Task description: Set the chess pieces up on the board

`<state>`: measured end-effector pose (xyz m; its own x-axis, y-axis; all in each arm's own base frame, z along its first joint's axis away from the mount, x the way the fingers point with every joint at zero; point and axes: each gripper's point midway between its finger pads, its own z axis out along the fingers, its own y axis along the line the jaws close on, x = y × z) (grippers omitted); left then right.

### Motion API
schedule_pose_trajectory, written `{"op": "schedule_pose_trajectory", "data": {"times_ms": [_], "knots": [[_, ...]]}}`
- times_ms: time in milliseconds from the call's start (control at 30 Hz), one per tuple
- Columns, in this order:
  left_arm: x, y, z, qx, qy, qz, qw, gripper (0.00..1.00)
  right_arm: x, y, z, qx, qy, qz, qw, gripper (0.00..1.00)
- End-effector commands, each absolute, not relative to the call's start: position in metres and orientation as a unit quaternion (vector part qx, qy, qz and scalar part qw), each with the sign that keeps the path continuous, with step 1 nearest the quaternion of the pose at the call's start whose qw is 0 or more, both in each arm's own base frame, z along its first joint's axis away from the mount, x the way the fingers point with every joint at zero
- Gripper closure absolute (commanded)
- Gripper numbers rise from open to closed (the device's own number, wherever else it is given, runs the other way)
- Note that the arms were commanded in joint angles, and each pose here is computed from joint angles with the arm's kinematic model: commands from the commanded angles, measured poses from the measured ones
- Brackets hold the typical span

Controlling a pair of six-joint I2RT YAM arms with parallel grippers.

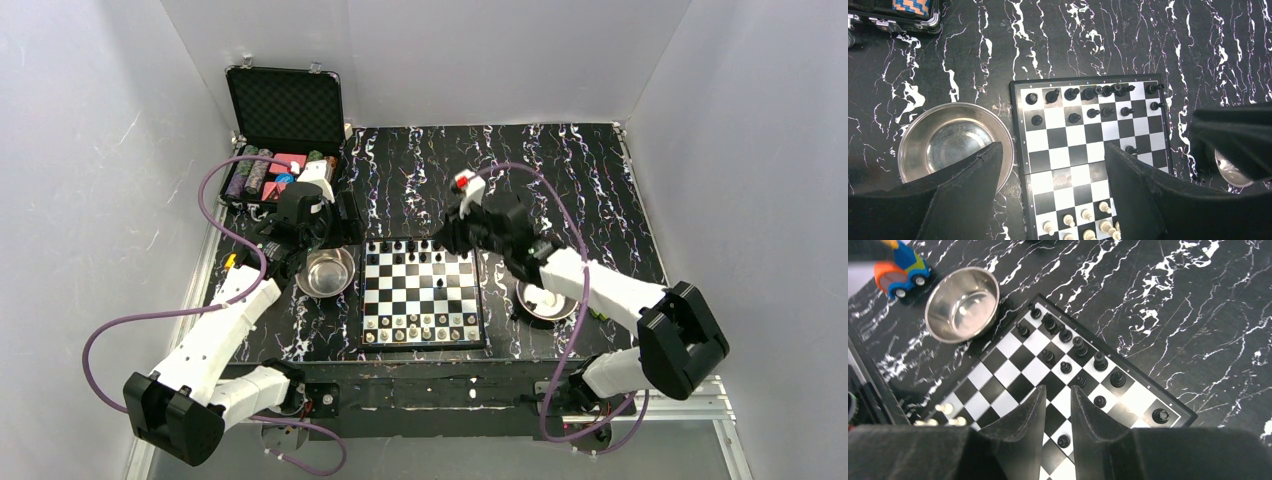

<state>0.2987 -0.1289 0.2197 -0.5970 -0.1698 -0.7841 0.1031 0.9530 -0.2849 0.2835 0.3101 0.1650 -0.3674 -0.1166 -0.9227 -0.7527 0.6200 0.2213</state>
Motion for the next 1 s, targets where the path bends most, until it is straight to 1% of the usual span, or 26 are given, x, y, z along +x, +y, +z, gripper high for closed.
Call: {"op": "schedule_pose_trajectory", "data": {"times_ms": [0,133,267,433,700,967], "knots": [[0.296,-0.121,0.223,-0.027,0.879,-0.145,0.454,0.26,0.256,0.283,0.131,-0.251,0.880,0.258,0.309,0.69],[0.295,-0.121,0.223,-0.027,0.879,-0.147,0.453,0.26,0.249,0.285,0.125,-0.225,0.896,0.266,0.276,0.69],[0.293,-0.121,0.222,-0.028,0.879,-0.147,0.453,0.26,0.247,0.281,0.110,-0.199,0.918,0.244,0.240,0.68],[0.293,-0.121,0.223,-0.027,0.879,-0.149,0.452,0.26,0.244,0.285,0.094,-0.189,0.927,0.245,0.213,0.68],[0.294,-0.122,0.223,-0.027,0.879,-0.151,0.451,0.26,0.243,0.295,0.085,-0.188,0.927,0.261,0.193,0.60],[0.293,-0.123,0.222,-0.026,0.880,-0.152,0.449,0.26,0.245,0.302,0.083,-0.188,0.927,0.264,0.187,0.57]]}}
